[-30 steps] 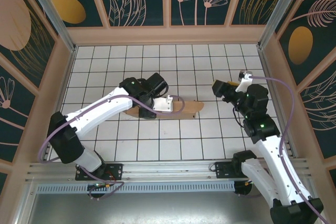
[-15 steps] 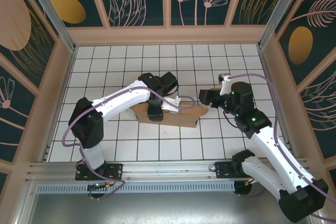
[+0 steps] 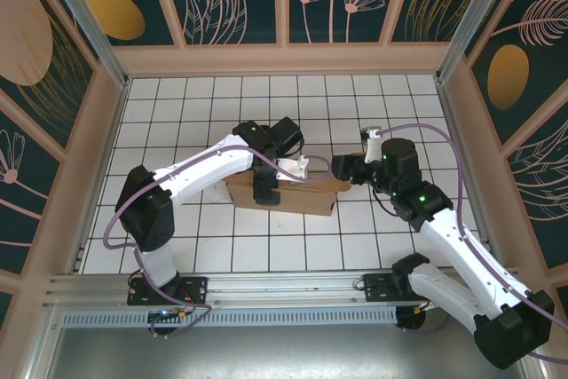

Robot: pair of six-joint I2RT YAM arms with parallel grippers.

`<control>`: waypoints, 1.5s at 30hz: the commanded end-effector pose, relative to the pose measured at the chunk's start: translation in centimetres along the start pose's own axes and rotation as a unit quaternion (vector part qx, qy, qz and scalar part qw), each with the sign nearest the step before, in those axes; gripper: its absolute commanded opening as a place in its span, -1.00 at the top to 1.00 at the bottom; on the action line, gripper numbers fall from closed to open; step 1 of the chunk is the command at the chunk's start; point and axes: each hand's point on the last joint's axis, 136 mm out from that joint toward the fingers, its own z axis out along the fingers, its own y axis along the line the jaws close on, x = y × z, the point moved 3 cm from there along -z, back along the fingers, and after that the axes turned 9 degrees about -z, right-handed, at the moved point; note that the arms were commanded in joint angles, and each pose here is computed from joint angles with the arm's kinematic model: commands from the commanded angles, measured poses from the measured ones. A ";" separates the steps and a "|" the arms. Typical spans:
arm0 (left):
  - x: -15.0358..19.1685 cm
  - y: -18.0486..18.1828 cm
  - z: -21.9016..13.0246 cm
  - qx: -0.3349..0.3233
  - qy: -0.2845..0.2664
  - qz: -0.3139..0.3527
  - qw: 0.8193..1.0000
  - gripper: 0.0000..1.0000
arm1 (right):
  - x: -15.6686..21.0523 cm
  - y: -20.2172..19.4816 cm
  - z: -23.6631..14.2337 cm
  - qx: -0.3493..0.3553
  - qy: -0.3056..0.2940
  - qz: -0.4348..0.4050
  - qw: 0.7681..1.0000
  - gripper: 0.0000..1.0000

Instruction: Fold the paper box

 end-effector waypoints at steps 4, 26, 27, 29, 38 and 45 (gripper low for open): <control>-0.8 0.8 -3.2 -0.029 -0.049 -0.009 0.998 -0.98 | -1.8 0.5 -0.6 -0.001 -0.026 -0.019 0.999 -0.33; -3.1 2.9 -17.3 -0.133 -0.329 -0.163 0.921 -0.98 | -3.9 1.4 -0.6 -0.015 -0.029 -0.035 0.999 -0.09; -3.2 4.1 -18.1 -0.163 -0.352 -0.209 0.898 -0.97 | -3.8 1.5 -0.5 -0.020 -0.029 -0.032 0.999 0.04; -3.4 5.8 -19.6 -0.194 -0.391 -0.274 0.857 -0.98 | -3.6 1.7 -0.4 -0.025 -0.027 -0.029 0.999 0.27; -2.6 5.5 -17.4 -0.029 -0.504 -0.477 0.720 1.00 | -0.8 3.9 1.2 -0.005 0.022 -0.053 0.998 0.87; -0.9 5.2 -13.3 -0.007 -0.478 -0.561 0.676 1.00 | 0.9 5.2 2.3 0.036 0.031 -0.072 0.996 0.89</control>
